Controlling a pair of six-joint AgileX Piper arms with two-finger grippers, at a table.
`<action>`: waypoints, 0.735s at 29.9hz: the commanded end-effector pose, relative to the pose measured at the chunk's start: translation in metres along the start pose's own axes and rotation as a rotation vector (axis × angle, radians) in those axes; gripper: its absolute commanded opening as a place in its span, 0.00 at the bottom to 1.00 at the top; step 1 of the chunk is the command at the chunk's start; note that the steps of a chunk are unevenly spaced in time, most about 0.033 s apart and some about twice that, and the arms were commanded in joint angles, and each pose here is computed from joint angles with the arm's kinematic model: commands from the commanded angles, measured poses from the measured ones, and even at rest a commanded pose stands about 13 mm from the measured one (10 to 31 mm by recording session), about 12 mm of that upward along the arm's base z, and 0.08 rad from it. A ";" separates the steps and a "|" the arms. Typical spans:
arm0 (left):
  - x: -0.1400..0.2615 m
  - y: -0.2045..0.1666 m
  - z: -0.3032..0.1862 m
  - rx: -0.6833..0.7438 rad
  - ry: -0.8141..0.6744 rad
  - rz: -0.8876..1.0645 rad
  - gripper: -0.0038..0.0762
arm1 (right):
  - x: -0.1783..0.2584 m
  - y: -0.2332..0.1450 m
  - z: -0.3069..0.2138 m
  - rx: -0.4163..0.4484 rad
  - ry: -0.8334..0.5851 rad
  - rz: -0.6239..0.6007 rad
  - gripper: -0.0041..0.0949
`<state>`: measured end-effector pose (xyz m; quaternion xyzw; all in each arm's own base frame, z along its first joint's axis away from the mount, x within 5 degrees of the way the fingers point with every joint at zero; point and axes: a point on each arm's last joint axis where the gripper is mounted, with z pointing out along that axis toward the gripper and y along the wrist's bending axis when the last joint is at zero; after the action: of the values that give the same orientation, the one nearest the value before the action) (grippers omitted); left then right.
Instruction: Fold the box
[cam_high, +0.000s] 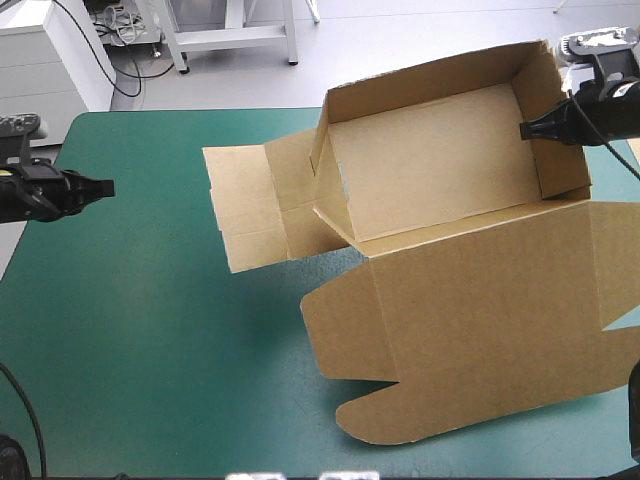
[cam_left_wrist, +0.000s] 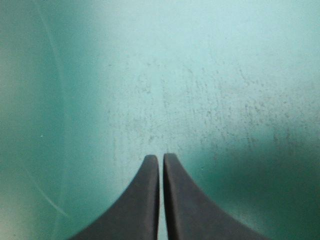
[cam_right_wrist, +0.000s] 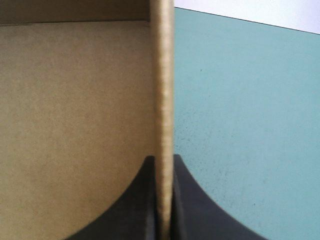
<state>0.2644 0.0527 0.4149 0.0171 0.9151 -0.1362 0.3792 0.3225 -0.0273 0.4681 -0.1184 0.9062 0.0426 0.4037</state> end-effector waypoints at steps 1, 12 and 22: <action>-0.001 0.017 -0.005 0.123 -0.107 -0.057 0.07 | -0.010 0.008 -0.030 -0.005 -0.136 0.003 0.02; 0.059 0.065 0.073 0.220 -0.141 -0.288 0.05 | -0.016 0.020 -0.031 -0.137 -0.195 0.016 0.02; 0.069 0.042 0.118 0.561 -0.211 -0.248 0.17 | -0.016 0.021 -0.032 -0.146 -0.200 0.018 0.02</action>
<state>0.2960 0.0767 0.2553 -0.0504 0.8410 -0.3711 0.3904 0.3220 -0.0139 0.4733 -0.1395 0.8878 0.1130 0.4239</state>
